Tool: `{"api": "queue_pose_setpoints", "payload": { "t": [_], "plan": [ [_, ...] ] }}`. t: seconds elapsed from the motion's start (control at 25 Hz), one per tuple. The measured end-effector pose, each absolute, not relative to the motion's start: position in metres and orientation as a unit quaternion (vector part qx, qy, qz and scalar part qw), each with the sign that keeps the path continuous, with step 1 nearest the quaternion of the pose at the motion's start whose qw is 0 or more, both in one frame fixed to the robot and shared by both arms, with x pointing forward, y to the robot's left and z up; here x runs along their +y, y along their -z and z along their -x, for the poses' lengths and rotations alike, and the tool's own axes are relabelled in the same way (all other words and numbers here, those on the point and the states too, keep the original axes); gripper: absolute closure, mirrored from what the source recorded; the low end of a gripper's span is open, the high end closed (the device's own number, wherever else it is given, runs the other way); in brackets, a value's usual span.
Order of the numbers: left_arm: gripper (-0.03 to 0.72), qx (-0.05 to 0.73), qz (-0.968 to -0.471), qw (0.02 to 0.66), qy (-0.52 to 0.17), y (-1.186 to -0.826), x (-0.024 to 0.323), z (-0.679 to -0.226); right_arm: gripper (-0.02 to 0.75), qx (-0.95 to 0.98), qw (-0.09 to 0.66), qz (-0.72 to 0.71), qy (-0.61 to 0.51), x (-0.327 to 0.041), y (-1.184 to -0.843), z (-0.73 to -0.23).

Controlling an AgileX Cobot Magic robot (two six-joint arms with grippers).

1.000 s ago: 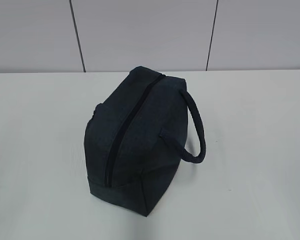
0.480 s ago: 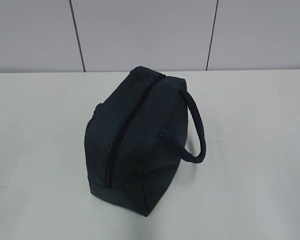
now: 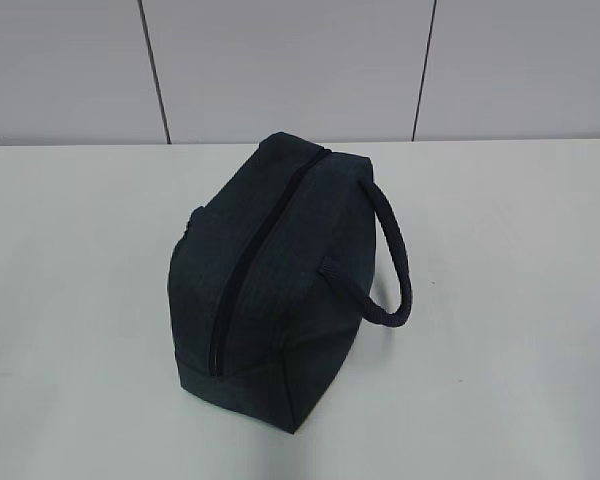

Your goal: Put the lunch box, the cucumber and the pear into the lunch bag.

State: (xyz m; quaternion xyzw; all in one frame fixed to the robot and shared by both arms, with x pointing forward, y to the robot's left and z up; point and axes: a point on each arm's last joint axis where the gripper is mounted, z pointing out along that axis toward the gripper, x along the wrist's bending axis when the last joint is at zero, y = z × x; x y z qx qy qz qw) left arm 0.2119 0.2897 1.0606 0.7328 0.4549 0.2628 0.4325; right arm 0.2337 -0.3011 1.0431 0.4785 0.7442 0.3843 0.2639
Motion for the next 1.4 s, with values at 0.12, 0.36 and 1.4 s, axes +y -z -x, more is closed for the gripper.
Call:
{"api": "queue_pose_setpoints", "payload": {
  "t": [0.12,0.36,1.4],
  "plan": [
    [0.223,0.452,-0.724,0.435,-0.286,-1.062,0.292,-0.216,0.281,0.744,0.264,-0.478,-0.385,-0.301,-1.043,-0.234],
    [0.223,0.454,-0.723,0.427,-0.298,-1.057,0.293,-0.221,0.281,0.743,0.265,-0.478,-0.386,-0.301,-1.044,-0.234],
    [0.223,0.558,-0.646,0.377,-0.359,-1.056,0.288,-0.225,0.281,0.661,0.332,-0.57,-0.357,-0.301,-1.043,-0.228]
  ]
}}
